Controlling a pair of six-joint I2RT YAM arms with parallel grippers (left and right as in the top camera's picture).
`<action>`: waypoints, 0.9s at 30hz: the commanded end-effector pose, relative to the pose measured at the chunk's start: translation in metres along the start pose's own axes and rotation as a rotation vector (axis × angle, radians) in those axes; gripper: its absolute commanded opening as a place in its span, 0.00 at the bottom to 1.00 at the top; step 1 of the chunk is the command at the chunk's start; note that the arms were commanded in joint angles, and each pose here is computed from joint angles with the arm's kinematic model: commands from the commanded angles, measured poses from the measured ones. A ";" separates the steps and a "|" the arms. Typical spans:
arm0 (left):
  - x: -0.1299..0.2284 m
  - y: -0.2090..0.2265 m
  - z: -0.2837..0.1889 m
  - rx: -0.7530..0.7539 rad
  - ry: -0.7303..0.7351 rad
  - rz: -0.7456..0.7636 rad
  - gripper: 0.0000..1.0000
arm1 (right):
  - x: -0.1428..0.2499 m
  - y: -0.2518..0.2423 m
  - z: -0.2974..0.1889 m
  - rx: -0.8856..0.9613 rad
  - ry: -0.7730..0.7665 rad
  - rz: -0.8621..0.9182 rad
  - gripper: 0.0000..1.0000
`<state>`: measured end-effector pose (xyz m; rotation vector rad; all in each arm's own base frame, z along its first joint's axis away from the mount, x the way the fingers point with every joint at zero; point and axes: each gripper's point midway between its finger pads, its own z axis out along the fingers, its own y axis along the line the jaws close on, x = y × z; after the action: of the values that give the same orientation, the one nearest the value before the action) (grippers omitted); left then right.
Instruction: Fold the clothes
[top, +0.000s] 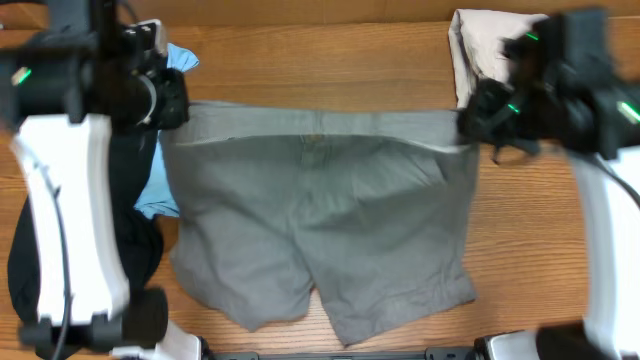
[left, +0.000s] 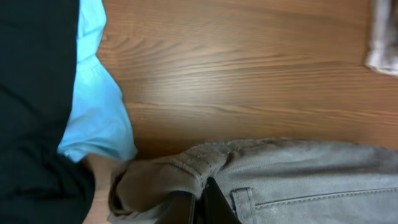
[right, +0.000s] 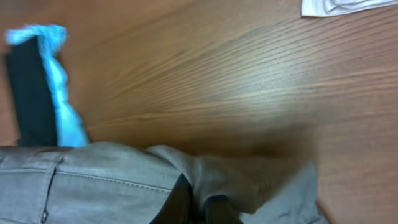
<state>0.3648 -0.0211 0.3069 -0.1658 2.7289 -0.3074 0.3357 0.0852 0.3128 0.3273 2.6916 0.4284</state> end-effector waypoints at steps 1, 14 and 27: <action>-0.023 0.046 0.049 -0.193 0.030 -0.025 0.04 | -0.031 -0.038 0.047 0.183 -0.011 -0.002 0.04; -0.154 0.002 0.215 -0.011 -0.276 0.097 1.00 | -0.159 -0.015 0.209 0.068 -0.280 -0.094 1.00; -0.146 -0.050 0.085 0.083 -0.296 0.268 1.00 | -0.050 -0.014 0.121 0.060 0.102 -0.068 1.00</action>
<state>0.5519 -0.0487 0.2314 0.0042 2.5263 -0.2941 0.4452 0.0778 0.1746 0.2698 2.8647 0.2519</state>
